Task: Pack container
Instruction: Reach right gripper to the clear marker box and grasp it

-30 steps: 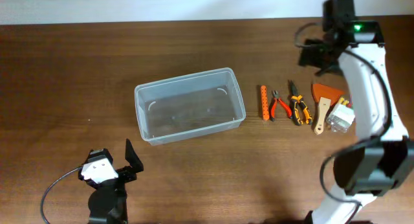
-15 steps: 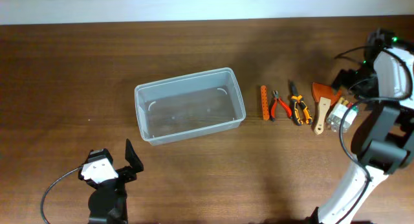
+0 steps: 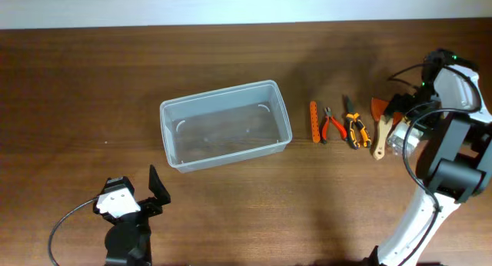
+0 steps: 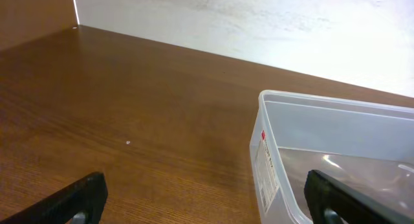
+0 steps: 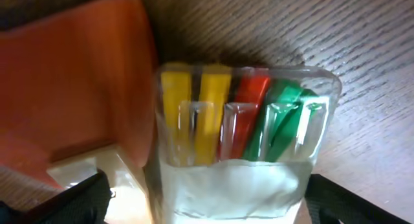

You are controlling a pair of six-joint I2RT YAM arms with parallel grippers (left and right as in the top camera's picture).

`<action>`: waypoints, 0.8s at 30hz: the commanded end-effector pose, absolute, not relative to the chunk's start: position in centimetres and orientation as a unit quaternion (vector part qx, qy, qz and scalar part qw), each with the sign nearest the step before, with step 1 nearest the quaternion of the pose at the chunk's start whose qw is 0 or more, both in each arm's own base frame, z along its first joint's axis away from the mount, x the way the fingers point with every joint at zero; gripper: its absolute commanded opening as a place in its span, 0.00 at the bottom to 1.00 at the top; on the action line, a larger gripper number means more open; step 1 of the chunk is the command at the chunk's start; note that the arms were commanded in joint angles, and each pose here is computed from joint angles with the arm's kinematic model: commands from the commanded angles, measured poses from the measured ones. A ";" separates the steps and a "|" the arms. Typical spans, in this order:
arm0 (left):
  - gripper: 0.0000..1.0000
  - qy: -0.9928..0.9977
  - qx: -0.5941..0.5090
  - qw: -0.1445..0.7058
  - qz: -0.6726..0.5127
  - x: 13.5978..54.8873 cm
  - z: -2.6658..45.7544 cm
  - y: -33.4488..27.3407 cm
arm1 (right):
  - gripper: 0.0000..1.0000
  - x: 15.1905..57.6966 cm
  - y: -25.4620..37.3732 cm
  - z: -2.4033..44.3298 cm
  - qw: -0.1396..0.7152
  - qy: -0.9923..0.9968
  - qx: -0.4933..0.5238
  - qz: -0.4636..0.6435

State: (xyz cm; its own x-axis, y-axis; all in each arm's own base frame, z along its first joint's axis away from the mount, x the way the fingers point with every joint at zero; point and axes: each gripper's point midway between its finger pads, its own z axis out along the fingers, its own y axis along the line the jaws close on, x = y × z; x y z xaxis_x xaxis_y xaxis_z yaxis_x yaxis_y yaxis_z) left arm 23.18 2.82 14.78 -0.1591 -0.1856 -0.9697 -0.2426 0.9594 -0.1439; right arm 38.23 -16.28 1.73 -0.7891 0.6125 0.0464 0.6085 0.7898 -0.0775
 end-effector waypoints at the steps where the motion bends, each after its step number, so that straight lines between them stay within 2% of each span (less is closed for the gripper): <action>1: 0.99 0.762 -0.137 0.633 0.025 23.2 14.7 2.8 | 0.96 35.7 -15.4 -2.5 0.085 -0.942 -0.322 0.034; 5: 0.99 0.762 -0.137 0.633 0.025 23.2 14.7 2.8 | 0.90 34.8 -15.1 -3.9 0.091 -0.941 -0.325 0.033; 8: 0.99 0.762 -0.137 0.633 0.025 23.2 14.7 2.8 | 0.89 34.5 -14.9 -4.2 0.095 -0.940 -0.325 0.031; 12: 0.99 0.762 -0.137 0.633 0.025 23.2 14.7 2.8 | 1.00 34.6 -15.2 -4.1 0.091 -0.938 -0.333 0.021; 24: 0.99 0.762 -0.137 0.633 0.025 23.2 14.7 2.8 | 0.99 32.1 -19.2 -4.1 0.098 -0.908 -0.408 0.005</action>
